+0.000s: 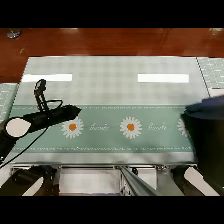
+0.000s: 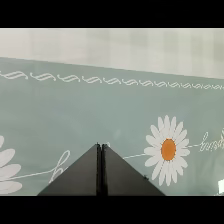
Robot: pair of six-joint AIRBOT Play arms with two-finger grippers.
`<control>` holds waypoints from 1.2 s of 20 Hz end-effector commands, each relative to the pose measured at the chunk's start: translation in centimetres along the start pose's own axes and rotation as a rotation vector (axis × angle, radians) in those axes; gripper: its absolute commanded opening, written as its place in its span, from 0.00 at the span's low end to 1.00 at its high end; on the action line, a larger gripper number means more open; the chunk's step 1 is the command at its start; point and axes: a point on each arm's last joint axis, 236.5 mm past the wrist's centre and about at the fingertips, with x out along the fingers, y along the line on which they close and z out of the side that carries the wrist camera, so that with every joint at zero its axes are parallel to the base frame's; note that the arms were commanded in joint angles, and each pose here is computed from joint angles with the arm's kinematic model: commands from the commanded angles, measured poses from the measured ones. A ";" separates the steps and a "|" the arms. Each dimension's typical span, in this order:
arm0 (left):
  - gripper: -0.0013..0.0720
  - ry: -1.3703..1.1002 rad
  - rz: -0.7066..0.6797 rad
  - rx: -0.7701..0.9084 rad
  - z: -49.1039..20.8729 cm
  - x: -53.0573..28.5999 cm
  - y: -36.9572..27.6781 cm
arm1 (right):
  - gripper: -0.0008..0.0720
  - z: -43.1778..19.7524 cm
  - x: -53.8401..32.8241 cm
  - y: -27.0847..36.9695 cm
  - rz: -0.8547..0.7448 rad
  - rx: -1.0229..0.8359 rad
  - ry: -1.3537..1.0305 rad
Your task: Fold the shirts.
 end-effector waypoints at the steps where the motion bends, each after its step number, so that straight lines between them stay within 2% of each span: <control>1: 0.05 -0.005 -0.002 -0.002 0.1 0.0 -0.1 | 0.04 -8.3 1.3 -10.1 -0.288 0.278 0.079; 3: 0.05 -0.004 -0.002 -0.002 0.1 0.0 -0.1 | 0.04 -12.4 3.4 -12.5 -0.374 0.390 0.083; 4: 0.05 -0.002 -0.004 0.001 0.0 0.0 -0.2 | 0.07 -14.1 4.6 -13.4 -0.421 0.421 0.091; 5: 0.05 0.002 -0.007 0.005 -0.1 0.1 -0.3 | 0.37 -15.2 5.5 -14.3 -0.469 0.442 0.098; 6: 0.05 0.008 -0.011 0.012 -0.4 0.1 -0.5 | 0.85 -16.0 6.4 -14.8 -0.495 0.453 0.119; 7: 0.05 0.015 -0.016 0.020 -0.6 0.2 -0.8 | 0.87 -15.2 7.2 -14.7 -0.478 0.439 0.117; 10: 0.04 0.013 -0.019 0.044 -0.5 0.1 -0.9 | 0.86 -8.7 7.4 -12.8 -0.336 0.376 0.008; 12: 0.04 -0.024 -0.020 0.074 1.8 -0.8 -1.5 | 0.79 -2.0 5.5 -10.4 -0.192 0.344 -0.123; 13: 0.04 -0.060 -0.023 0.091 4.2 -1.8 -2.1 | 0.57 1.8 4.2 -7.9 -0.069 0.310 -0.189; 15: 0.04 -0.148 -0.031 0.136 10.2 -4.6 -4.1 | 0.04 8.4 0.9 -0.1 0.211 0.152 -0.301; 17: 0.04 -0.220 -0.057 0.200 16.2 -7.2 -7.5 | 0.04 12.4 -2.6 10.2 0.446 -0.064 -0.392; 20: 0.04 -0.216 -0.076 0.347 20.8 -8.0 -12.8 | 0.04 9.8 -3.6 25.5 0.595 -0.468 -0.423; 22: 0.04 -0.161 0.011 0.440 20.2 -5.8 -13.3 | 0.04 5.4 0.4 32.0 0.520 -0.693 -0.389; 24: 0.04 -0.067 0.165 0.456 17.7 -2.1 -9.6 | 0.04 2.0 7.0 33.2 0.346 -0.801 -0.279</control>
